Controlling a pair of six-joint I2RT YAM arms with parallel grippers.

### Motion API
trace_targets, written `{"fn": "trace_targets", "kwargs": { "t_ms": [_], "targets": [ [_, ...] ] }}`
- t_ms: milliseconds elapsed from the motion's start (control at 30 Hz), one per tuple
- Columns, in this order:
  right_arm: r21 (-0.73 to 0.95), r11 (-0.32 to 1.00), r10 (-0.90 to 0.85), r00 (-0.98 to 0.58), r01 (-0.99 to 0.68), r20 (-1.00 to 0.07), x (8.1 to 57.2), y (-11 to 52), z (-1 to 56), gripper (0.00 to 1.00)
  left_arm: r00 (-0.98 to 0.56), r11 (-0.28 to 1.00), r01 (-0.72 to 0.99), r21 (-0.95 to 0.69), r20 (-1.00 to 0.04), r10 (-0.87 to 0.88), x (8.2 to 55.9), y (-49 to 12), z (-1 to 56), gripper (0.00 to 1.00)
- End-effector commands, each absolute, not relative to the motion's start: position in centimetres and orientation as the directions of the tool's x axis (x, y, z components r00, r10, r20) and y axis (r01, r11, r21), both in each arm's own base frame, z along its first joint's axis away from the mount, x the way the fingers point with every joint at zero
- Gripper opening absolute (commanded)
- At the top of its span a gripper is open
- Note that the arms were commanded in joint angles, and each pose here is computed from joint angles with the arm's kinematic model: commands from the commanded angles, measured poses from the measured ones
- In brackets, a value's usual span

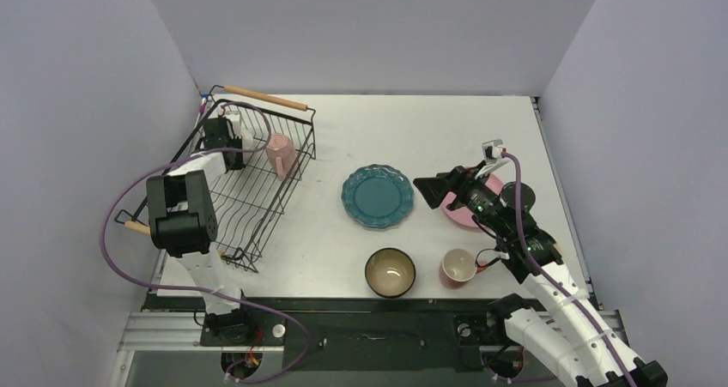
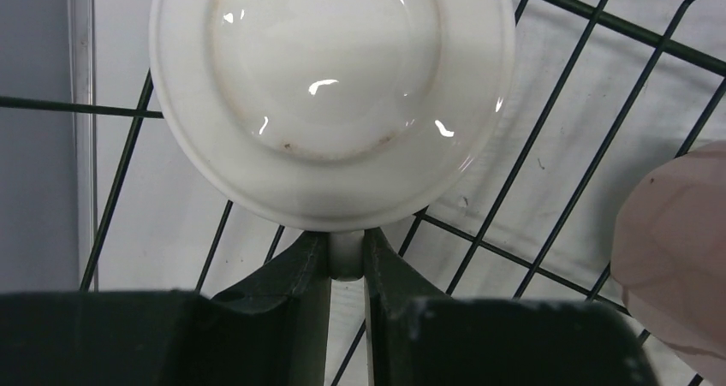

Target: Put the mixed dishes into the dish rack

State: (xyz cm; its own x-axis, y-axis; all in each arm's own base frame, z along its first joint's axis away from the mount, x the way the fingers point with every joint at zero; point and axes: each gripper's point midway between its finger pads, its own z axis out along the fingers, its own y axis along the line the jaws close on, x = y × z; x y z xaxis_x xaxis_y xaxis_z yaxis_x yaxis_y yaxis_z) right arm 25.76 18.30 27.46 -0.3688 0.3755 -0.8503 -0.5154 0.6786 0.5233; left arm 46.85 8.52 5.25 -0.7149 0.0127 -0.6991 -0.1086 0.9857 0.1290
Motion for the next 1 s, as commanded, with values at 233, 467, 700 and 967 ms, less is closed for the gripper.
{"fn": "trace_targets", "kwargs": {
  "t_ms": [233,467,700,967],
  "targets": [
    [0.527,0.662,0.379,-0.369,-0.532,-0.849,25.6,18.4,28.4,0.79,-0.697,0.96,-0.214,0.182,-0.717,-0.019,48.3,10.0,6.8,0.51],
    [0.527,0.674,0.367,-0.384,-0.517,-0.847,25.6,18.2,28.0,0.79,-0.649,0.931,-0.315,0.185,-0.758,-0.069,47.8,10.6,10.1,0.72],
    [0.521,0.71,0.284,-0.484,-0.475,-0.828,25.7,18.4,25.1,0.78,-0.528,0.926,-0.375,0.05,-0.833,-0.168,46.4,8.6,15.4,0.83],
    [0.549,0.685,0.289,-0.513,-0.479,-0.808,25.2,19.0,25.6,0.77,-0.449,0.961,-0.222,-0.164,-0.858,-0.25,47.1,2.3,19.3,0.8]
  ]
}}
